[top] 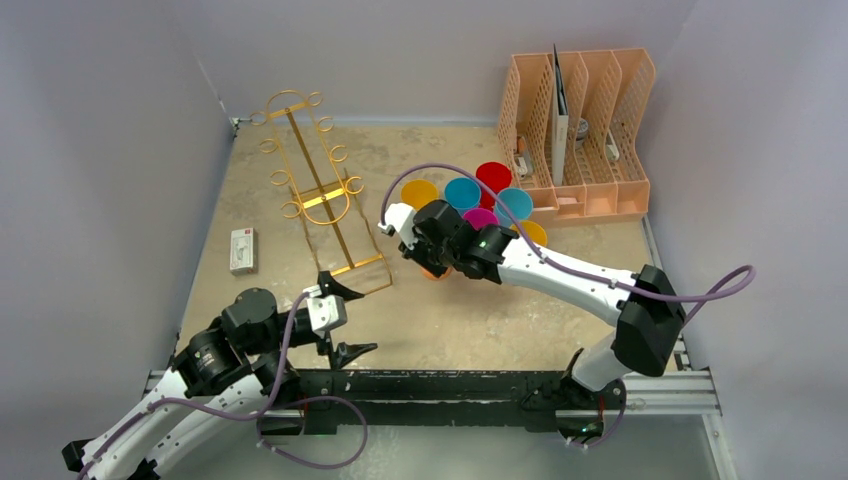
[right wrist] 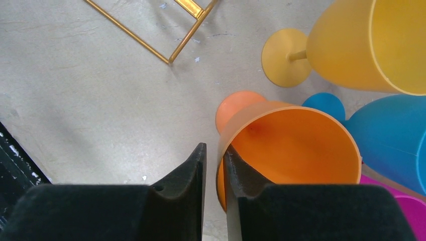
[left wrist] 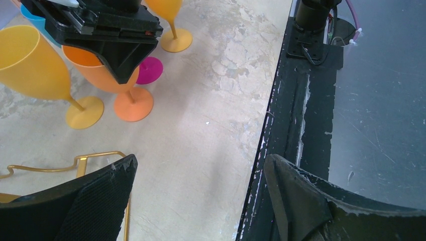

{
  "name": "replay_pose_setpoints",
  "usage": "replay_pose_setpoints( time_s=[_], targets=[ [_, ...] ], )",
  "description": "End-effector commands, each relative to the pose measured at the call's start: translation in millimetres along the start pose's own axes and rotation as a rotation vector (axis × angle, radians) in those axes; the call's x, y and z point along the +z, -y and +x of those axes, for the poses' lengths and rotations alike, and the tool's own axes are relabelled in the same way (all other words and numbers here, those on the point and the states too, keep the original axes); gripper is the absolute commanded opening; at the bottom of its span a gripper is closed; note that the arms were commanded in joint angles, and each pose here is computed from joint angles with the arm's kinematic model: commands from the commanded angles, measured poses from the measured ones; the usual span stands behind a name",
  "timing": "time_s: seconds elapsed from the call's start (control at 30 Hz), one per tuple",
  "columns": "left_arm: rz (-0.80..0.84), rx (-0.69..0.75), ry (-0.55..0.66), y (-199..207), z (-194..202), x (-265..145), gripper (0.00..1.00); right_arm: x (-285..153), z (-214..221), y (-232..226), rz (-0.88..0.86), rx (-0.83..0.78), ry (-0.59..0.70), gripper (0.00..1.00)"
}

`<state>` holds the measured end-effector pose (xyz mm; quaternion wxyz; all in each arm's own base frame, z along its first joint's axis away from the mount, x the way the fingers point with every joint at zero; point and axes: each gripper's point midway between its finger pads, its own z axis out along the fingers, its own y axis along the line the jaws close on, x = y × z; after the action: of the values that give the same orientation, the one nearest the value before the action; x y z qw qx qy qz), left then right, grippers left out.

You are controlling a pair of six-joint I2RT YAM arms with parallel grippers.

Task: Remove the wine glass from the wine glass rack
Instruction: Place the wine glass at the center of the board.

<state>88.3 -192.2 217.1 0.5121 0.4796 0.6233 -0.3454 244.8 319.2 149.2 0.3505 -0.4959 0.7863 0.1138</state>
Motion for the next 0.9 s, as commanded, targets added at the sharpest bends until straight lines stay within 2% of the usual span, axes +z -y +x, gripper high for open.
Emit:
replay_pose_setpoints(
  time_s=[0.0,0.27,0.43,0.87],
  targets=[
    [-0.021,0.009,0.049,-3.8,-20.5,-4.5,0.96,-23.9,-27.0,7.2,0.024,0.013,0.079,0.21],
    [-0.017,0.011,0.049,-3.3,-20.6,-4.2,0.96,-26.2,-27.0,9.9,0.038,0.013,0.075,0.2],
    [-0.018,0.012,0.05,-3.3,-20.8,-4.4,0.97,-28.4,-29.9,12.1,0.045,0.014,0.08,0.13],
    [-0.009,0.01,0.044,-2.4,-19.8,-3.2,0.97,-28.8,-34.6,11.8,0.043,0.017,0.095,0.03]
  ],
)
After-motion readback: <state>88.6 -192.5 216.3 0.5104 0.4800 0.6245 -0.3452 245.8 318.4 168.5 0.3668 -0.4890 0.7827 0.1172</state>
